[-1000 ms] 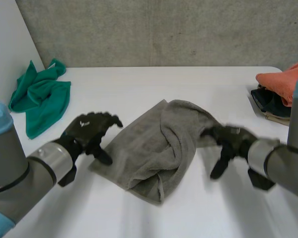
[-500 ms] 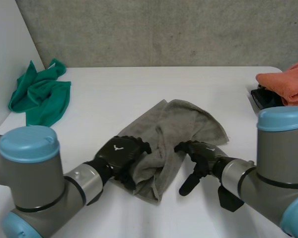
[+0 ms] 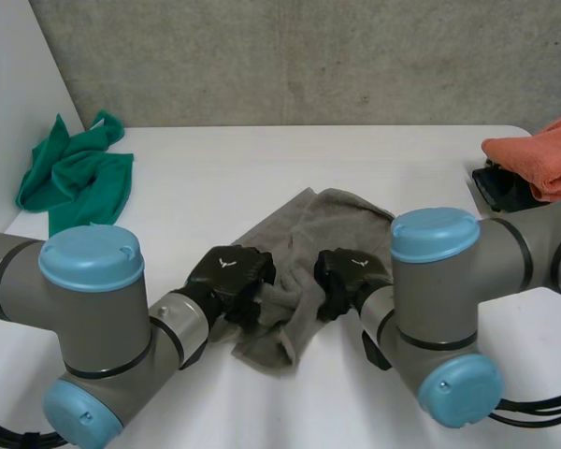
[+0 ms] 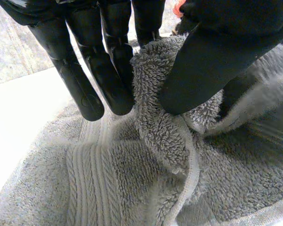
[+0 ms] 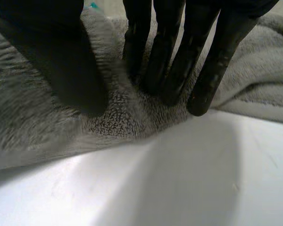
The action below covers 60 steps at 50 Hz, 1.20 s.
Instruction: Fold the laundry.
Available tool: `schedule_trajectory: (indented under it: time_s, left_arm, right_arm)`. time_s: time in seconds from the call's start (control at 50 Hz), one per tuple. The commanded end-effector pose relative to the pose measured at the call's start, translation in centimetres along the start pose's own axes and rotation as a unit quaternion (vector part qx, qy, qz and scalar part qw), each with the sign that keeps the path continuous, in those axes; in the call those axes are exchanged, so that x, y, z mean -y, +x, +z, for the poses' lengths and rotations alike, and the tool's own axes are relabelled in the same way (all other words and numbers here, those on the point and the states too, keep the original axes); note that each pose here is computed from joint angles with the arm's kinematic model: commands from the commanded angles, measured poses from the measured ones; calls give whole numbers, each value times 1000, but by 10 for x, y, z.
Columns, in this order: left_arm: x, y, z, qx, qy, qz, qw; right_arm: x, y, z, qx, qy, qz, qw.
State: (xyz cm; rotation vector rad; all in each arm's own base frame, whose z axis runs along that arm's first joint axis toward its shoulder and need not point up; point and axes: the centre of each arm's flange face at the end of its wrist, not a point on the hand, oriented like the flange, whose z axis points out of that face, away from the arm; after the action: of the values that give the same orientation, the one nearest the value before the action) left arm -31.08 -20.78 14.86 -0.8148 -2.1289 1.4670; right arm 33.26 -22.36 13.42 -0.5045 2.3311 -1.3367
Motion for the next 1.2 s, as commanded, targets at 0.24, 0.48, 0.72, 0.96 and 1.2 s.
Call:
schedule_trajectory:
  time_s: [0.24,0.48,0.72,0.96,1.2]
  left_arm:
    - [103,-33,-53,59,164,17,985]
    - [132,-37,-68,68,217,32,973]
    - [57,-54,24,65,82,45,993]
    - [55,-60,38,71,82,76,991]
    - [50,-60,39,71,75,72,992]
  right_arm:
    - [96,68,-22,-84,131,-13,988]
    - [185,81,-62,-109,220,-235,941]
    - [113,78,23,-79,107,-294,946]
    - [124,77,-10,-103,118,-280,947]
    - [67,75,-44,-83,27,-273,958]
